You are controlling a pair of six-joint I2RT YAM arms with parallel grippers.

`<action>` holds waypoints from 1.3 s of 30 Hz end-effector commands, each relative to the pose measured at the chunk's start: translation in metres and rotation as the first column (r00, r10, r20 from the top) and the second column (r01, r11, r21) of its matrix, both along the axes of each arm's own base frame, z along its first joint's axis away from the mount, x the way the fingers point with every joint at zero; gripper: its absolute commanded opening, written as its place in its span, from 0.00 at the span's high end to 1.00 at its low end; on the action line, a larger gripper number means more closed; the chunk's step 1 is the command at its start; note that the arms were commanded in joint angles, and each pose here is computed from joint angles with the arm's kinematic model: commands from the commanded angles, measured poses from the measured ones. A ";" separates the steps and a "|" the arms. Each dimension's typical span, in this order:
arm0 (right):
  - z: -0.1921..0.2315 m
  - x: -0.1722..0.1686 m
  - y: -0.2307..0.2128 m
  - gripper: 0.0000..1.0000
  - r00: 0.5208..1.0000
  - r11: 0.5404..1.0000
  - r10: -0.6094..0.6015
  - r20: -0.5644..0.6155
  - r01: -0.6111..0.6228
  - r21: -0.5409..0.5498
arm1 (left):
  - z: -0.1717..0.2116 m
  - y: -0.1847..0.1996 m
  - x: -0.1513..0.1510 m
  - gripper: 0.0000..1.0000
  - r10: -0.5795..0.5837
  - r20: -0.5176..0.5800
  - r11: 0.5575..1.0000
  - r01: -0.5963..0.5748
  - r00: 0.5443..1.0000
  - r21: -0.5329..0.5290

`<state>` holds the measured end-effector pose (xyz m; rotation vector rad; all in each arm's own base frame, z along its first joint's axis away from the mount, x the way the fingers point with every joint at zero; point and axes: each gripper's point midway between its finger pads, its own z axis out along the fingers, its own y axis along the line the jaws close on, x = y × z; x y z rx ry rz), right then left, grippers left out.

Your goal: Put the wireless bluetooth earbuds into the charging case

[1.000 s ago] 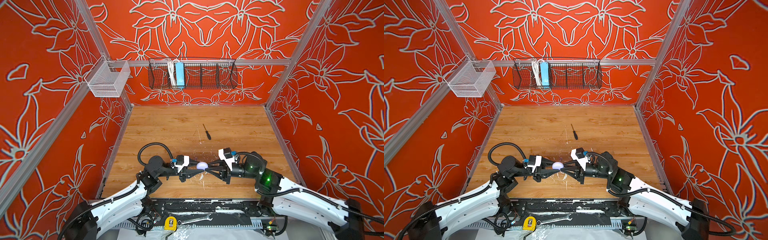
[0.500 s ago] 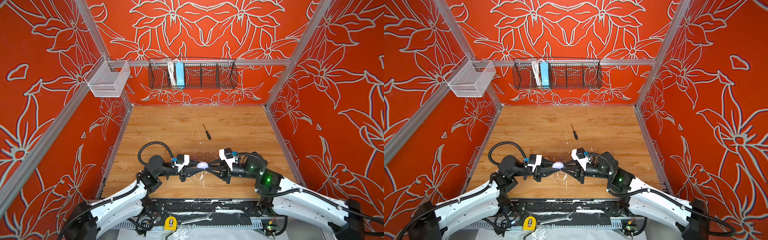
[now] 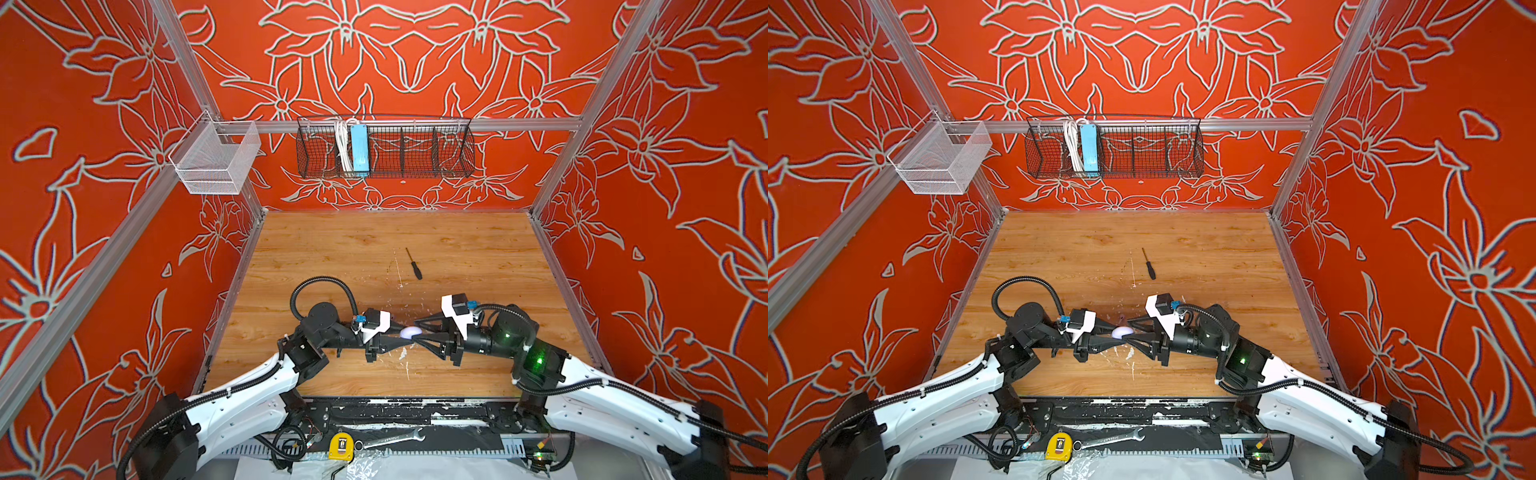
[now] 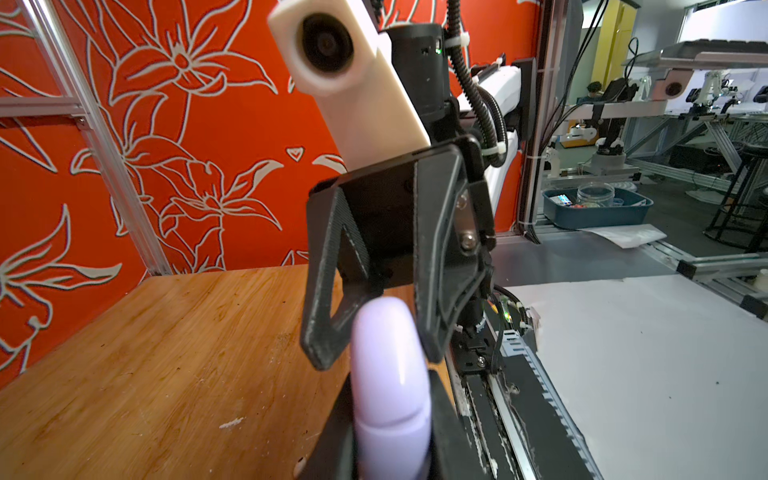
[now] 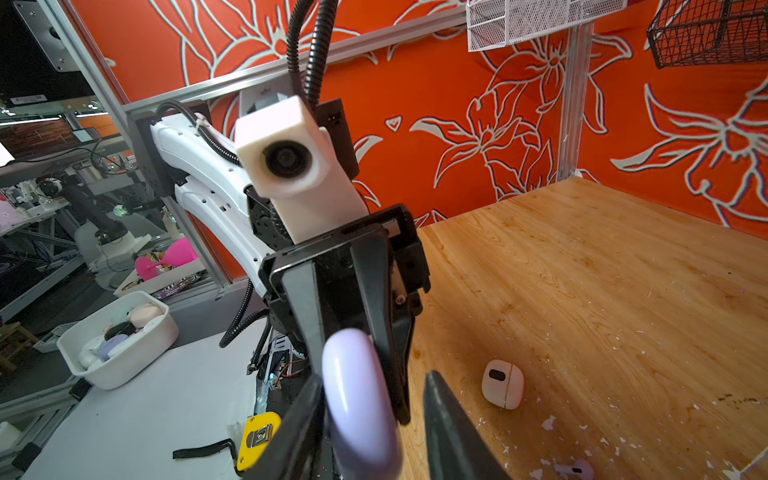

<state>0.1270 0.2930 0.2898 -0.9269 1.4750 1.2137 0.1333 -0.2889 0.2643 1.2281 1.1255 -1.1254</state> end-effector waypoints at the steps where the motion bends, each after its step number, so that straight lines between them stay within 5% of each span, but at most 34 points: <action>1: 0.006 0.010 -0.003 0.55 0.998 0.998 -0.058 0.001 0.058 0.019 | -0.002 -0.002 -0.012 1.00 -0.062 0.046 0.998 0.061 0.997 0.019; 19: -0.011 0.043 -0.012 0.45 0.967 0.967 -0.252 -0.032 0.250 -0.053 | -0.001 0.002 -0.021 1.00 -0.074 0.093 0.997 0.074 0.993 -0.003; 33: -0.011 0.049 -0.016 0.40 0.956 0.955 -0.292 -0.037 0.289 -0.065 | -0.004 0.001 -0.011 1.00 -0.018 0.065 1.000 0.018 0.998 -0.012; 37: -0.020 0.073 -0.036 0.30 0.883 0.883 -0.465 -0.060 0.457 -0.111 | -0.006 0.007 0.015 1.00 0.074 -0.006 0.997 -0.074 0.997 -0.035; 39: -0.031 0.095 -0.058 0.26 0.780 0.777 -0.622 -0.066 0.606 -0.169 | -0.008 0.020 0.038 1.00 0.153 -0.071 0.985 -0.158 0.986 -0.073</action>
